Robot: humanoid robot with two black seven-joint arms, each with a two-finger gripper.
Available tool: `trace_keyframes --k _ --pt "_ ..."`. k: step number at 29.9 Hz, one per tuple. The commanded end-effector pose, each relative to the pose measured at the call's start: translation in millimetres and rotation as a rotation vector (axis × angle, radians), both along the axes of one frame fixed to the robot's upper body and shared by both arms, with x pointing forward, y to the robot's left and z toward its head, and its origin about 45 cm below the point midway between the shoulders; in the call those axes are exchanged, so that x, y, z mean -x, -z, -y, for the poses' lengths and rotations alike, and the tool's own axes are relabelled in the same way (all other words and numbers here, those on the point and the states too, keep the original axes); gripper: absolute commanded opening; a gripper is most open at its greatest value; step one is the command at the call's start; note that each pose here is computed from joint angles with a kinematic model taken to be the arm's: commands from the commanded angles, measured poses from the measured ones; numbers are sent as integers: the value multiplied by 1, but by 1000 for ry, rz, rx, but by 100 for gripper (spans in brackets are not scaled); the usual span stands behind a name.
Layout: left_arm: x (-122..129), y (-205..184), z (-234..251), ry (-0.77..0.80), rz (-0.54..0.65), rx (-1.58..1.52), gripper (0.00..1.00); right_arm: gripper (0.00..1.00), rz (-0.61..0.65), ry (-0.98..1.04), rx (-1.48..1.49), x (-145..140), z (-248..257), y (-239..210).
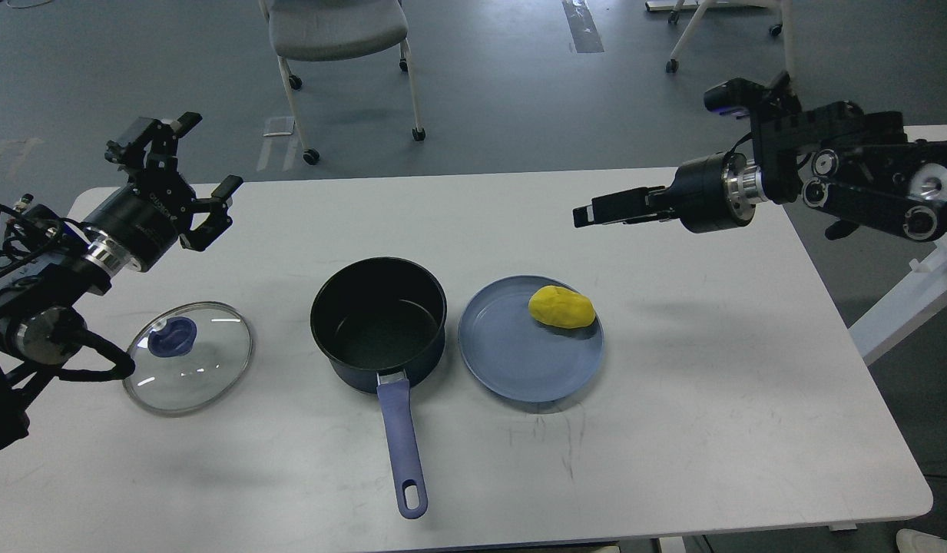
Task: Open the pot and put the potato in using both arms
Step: 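Reach the right gripper down to the yellow potato on the plate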
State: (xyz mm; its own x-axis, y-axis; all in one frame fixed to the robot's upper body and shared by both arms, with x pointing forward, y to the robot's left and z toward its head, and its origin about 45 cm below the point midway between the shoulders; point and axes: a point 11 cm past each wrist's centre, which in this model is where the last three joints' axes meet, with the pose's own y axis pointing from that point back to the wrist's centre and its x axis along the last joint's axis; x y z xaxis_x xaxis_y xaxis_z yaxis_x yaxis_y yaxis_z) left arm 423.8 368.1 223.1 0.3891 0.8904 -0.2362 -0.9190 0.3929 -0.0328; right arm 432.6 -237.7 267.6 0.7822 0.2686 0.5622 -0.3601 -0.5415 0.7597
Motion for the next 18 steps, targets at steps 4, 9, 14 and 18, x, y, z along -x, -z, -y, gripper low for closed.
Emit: trace_keyframes --k 4,9,14,18 --pt "1 -5 -8 -8 6 -15 98 100 135 -248 300 -9 -19 19" --pt "0 -6 -8 -9 8 -16 98 100 140 -344 369 -5 -40 36" --pt "1 -6 -10 -11 9 -18 98 100 132 -390 399 -2 -54 48" --pt "1 -8 -14 -18 10 -25 98 100 147 -409 432 -5 -55 61"
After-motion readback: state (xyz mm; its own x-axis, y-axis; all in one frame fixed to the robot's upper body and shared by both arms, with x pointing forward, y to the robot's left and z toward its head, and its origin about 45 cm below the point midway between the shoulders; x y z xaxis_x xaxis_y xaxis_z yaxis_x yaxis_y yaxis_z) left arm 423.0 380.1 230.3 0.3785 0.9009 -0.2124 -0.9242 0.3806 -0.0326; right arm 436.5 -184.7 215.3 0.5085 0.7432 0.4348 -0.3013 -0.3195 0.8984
